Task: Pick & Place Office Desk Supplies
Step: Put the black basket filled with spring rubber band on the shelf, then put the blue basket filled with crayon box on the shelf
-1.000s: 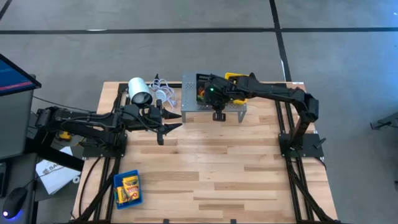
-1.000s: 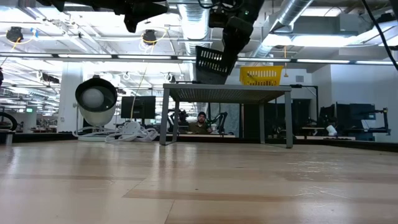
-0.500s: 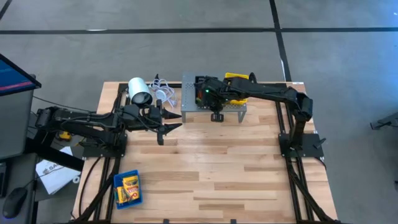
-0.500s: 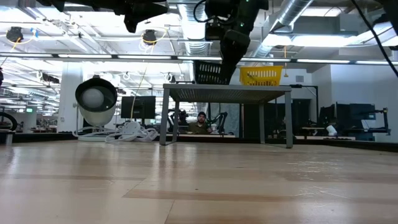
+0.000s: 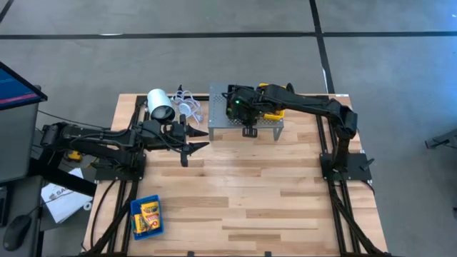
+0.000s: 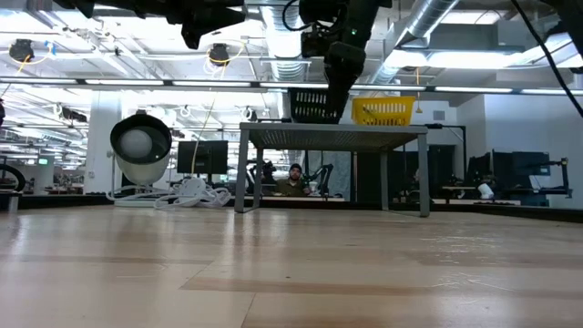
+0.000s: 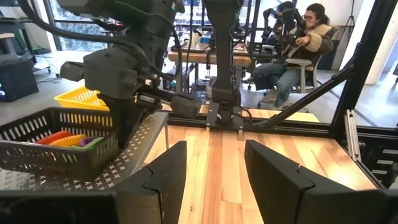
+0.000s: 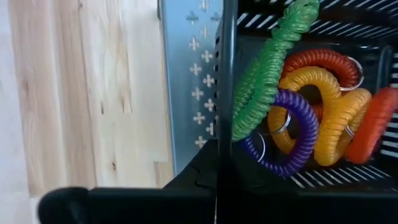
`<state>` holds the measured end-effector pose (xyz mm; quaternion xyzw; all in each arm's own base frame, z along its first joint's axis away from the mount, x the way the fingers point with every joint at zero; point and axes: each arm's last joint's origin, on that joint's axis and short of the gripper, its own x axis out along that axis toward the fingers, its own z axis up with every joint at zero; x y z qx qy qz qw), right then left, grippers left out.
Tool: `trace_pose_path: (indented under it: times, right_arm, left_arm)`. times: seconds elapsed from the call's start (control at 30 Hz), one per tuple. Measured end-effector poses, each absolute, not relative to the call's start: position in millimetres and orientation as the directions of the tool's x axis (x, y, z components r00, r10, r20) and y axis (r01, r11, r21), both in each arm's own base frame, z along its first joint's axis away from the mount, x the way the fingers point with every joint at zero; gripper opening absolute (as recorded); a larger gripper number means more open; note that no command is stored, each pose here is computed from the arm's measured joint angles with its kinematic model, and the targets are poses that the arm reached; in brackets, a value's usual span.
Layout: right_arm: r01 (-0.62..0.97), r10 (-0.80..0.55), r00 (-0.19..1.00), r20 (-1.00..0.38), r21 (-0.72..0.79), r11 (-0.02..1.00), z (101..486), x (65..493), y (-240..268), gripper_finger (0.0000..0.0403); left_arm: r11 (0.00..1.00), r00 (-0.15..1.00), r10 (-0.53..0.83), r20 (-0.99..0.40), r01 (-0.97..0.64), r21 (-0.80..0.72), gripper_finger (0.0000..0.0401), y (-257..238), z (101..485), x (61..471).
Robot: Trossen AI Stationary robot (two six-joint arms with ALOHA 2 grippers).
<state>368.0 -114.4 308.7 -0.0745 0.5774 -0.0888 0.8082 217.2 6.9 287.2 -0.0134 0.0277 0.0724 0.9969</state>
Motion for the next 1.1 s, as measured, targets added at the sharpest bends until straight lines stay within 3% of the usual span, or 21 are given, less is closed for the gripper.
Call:
trace_pose_path:
  times: [0.17, 0.5, 1.1]
  right_arm:
    - [0.065, -0.221, 0.288, -0.932, -0.211, 0.975, 308.1, 365.1, -113.3, 0.0021]
    - [0.079, -0.216, 0.267, -0.939, -0.202, 0.976, 307.6, 362.8, -112.6, 0.0009]
    - [0.104, -0.214, 0.259, -0.942, -0.194, 0.976, 308.0, 362.0, -111.4, 0.0127]
  left_arm:
    - [0.989, 0.988, 0.144, -0.057, -0.145, -0.023, 0.0159, 6.9, 287.2, 217.2]
    - [0.989, 0.988, 0.144, -0.057, -0.145, -0.023, 0.0159, 6.9, 287.2, 217.2]
    - [0.989, 0.988, 0.144, -0.058, -0.145, -0.023, 0.0159, 6.9, 287.1, 217.2]
